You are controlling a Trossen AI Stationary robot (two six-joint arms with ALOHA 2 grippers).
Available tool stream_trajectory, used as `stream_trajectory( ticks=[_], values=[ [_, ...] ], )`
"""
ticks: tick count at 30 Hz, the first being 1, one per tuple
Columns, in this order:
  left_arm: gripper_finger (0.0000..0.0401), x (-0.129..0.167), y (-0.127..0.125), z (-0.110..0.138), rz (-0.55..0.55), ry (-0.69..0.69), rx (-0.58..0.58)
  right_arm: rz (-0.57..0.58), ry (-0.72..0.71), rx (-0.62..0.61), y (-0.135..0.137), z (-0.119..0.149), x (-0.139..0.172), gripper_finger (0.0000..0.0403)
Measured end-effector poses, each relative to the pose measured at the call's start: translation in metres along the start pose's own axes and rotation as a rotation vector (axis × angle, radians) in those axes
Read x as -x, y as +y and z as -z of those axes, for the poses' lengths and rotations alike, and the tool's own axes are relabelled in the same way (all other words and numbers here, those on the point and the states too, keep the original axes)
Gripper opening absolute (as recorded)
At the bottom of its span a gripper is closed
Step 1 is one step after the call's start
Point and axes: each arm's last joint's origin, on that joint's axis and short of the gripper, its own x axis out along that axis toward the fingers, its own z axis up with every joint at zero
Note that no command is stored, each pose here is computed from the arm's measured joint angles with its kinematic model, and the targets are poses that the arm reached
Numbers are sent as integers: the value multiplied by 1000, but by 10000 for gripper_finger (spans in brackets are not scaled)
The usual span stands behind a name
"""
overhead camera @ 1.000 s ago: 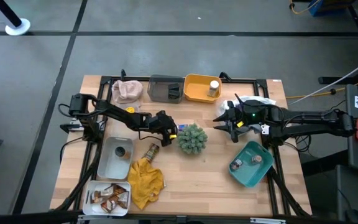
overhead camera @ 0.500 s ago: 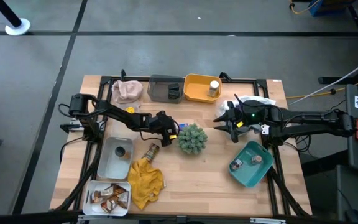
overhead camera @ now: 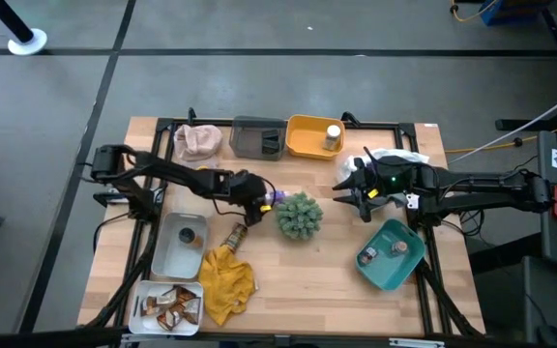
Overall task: Sort spices by type
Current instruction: Put the black spice bottle into the top white bin
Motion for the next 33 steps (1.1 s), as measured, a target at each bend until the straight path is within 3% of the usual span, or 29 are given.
stream_trajectory(
  ticks=[14, 22, 26, 30, 33],
  values=[
    [195, 96, -2, -45, 122, 399, 156, 0, 2, -1, 0, 0, 0, 154],
    [194, 151, 0, -57, 153, 627, 289, 0, 2, -1, 0, 0, 0, 154],
    [198, 169, 2, -53, 139, 763, 365, 0, 5, -1, 0, 1, 0, 154],
    [198, 176, -1, -55, 230, 763, 467, 0, 13, -3, 0, 1, 0, 154],
    [196, 180, -1, -53, 234, 810, 537, -1, 35, -7, 0, 3, 0, 154]
  ],
)
